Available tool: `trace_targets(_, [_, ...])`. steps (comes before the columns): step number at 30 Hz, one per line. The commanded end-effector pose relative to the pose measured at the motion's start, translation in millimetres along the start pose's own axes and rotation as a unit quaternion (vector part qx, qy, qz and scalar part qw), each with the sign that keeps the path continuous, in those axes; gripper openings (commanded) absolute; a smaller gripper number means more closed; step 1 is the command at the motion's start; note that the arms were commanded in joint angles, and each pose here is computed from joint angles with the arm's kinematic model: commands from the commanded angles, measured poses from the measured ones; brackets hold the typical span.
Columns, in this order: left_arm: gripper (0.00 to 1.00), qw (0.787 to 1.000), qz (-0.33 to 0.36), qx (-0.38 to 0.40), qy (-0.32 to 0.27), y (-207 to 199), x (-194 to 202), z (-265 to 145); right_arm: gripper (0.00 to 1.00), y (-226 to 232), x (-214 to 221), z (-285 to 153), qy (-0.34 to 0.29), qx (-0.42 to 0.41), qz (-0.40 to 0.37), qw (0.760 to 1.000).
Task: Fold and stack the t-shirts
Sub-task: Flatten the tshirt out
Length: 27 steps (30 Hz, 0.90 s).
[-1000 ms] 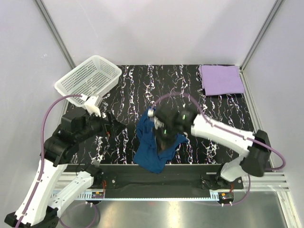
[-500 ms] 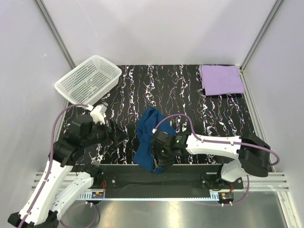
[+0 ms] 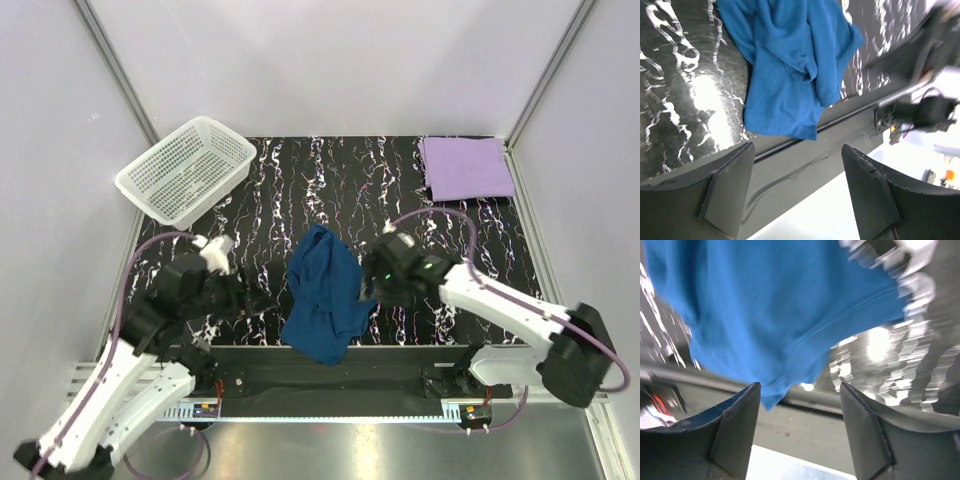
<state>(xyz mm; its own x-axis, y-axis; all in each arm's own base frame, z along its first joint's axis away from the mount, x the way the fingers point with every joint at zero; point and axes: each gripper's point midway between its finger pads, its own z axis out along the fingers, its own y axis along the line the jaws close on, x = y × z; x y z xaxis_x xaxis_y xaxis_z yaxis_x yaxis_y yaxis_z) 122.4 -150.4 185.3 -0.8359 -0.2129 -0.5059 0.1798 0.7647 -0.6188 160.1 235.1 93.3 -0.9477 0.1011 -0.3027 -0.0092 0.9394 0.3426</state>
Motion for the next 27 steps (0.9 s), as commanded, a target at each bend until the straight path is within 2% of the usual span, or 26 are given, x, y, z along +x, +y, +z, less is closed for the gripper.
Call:
trace_targets(1, [0.76,0.999,0.029,0.012,-0.019,-20.9,-23.2,22.5,0.73,-48.0,-20.5,-18.8,-0.017,0.043,0.001,0.999])
trace_targets(2, [0.77,0.998,0.052,0.023,-0.002,-33.4,-15.8,27.5,0.75,-61.9,-31.8,-21.6,-0.022,0.051,0.024,0.998])
trace_targets(4, [0.78,0.997,0.074,0.001,0.004,-44.2,-19.9,47.1,0.75,-72.6,-33.2,-24.1,-0.012,0.053,0.022,0.998])
trace_targets(7, [0.79,0.993,0.108,0.016,0.048,-76.3,5.5,76.9,0.76,-85.7,-36.5,-19.7,0.001,0.041,0.068,0.997])
trace_targets(10, [0.82,0.988,0.116,-0.003,0.103,-76.2,31.9,109.5,0.82,-87.0,-35.0,-14.6,0.012,0.023,0.090,0.996])
trace_targets(14, [0.86,0.974,0.170,0.025,0.148,-95.4,60.3,138.9,0.86,-89.6,-39.6,-4.3,0.020,-0.007,0.122,0.992])
trace_targets(20, [0.88,0.962,0.175,-0.005,0.209,-81.1,90.7,170.4,0.81,-78.5,-46.6,15.1,0.034,-0.068,0.154,0.985])
trace_targets(27, [0.87,0.963,0.158,0.006,0.218,-86.8,100.3,197.6,0.71,-77.5,-54.5,37.6,0.030,-0.088,0.175,0.980])
